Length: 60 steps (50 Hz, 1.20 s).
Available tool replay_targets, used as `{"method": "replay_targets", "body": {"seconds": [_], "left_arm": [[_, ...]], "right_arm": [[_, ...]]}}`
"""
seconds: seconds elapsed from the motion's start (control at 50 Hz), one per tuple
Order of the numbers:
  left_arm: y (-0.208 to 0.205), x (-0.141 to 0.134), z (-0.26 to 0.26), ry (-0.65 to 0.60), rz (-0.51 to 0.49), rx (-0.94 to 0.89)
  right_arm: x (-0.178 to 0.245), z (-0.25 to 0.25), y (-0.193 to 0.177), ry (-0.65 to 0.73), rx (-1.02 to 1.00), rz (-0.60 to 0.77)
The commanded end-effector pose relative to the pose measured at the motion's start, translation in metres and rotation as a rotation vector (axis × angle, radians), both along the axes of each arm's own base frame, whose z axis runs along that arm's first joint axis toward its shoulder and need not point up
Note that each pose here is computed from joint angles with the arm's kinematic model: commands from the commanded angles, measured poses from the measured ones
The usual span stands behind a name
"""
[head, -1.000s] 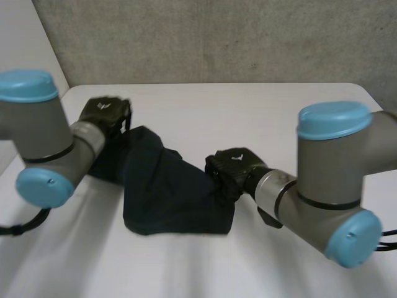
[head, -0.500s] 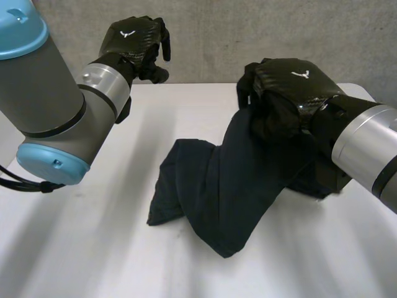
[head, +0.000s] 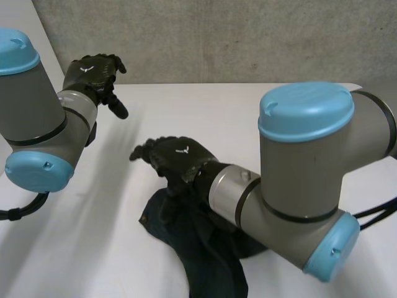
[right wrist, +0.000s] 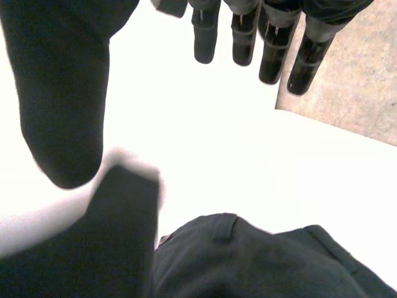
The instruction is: Fold the shorts.
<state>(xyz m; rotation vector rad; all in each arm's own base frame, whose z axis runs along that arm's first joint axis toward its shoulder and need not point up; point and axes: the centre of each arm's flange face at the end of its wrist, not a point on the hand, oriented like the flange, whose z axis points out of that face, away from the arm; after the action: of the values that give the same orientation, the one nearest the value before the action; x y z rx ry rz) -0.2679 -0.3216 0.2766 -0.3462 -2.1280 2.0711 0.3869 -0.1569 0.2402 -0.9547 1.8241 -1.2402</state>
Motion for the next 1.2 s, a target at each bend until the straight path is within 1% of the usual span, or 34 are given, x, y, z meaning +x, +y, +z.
{"method": "replay_targets", "body": {"seconds": [0.02, 0.06, 0.14, 0.16, 0.22, 0.26, 0.36, 0.38, 0.4, 0.46, 0.5, 0.58, 0.7, 0.78, 0.82, 0.92, 1.08, 1.2], "left_arm": [[0.023, 0.004, -0.004, -0.039, -0.017, 0.100], [0.029, 0.004, -0.005, -0.048, -0.025, 0.118], [0.055, -0.009, -0.005, -0.069, -0.092, 0.151], [0.067, -0.016, -0.004, -0.075, -0.125, 0.159], [0.083, -0.025, -0.006, -0.091, -0.170, 0.179], [0.098, -0.030, -0.010, -0.109, -0.206, 0.205], [0.127, -0.041, -0.018, -0.154, -0.282, 0.259], [0.131, -0.043, -0.019, -0.162, -0.293, 0.268], [0.138, -0.045, -0.025, -0.179, -0.309, 0.292], [0.142, -0.044, -0.033, -0.203, -0.307, 0.314], [0.144, -0.043, -0.042, -0.216, -0.306, 0.334], [0.140, -0.038, -0.055, -0.230, -0.289, 0.365], [0.128, -0.024, -0.070, -0.234, -0.211, 0.376], [0.126, -0.022, -0.077, -0.234, -0.193, 0.368], [0.127, -0.022, -0.079, -0.234, -0.195, 0.368], [0.126, -0.022, -0.091, -0.251, -0.196, 0.397], [0.120, -0.027, -0.109, -0.261, -0.194, 0.414], [0.110, -0.034, -0.121, -0.260, -0.194, 0.405]], "right_arm": [[-0.025, 0.036, -0.033, -0.051, -0.064, -0.129], [-0.043, 0.048, -0.044, -0.050, -0.077, -0.194], [-0.070, 0.057, -0.061, -0.028, -0.069, -0.284], [-0.075, 0.056, -0.065, -0.021, -0.063, -0.304], [-0.099, 0.058, -0.077, 0.013, -0.054, -0.371], [-0.108, 0.057, -0.078, 0.042, -0.062, -0.384], [-0.129, 0.041, -0.076, 0.221, -0.118, -0.365], [-0.135, 0.032, -0.076, 0.291, -0.139, -0.352], [-0.138, 0.027, -0.077, 0.322, -0.148, -0.345], [-0.147, 0.009, -0.075, 0.425, -0.177, -0.305], [-0.147, 0.003, -0.073, 0.449, -0.193, -0.283], [-0.145, -0.010, -0.073, 0.454, -0.214, -0.259], [-0.135, -0.028, -0.089, 0.421, -0.240, -0.228], [-0.126, -0.038, -0.095, 0.393, -0.246, -0.181], [-0.122, -0.040, -0.097, 0.383, -0.248, -0.161], [-0.097, -0.050, -0.090, 0.346, -0.244, -0.047], [-0.071, -0.065, -0.078, 0.333, -0.230, 0.048], [-0.059, -0.076, -0.072, 0.338, -0.219, 0.090]]}}
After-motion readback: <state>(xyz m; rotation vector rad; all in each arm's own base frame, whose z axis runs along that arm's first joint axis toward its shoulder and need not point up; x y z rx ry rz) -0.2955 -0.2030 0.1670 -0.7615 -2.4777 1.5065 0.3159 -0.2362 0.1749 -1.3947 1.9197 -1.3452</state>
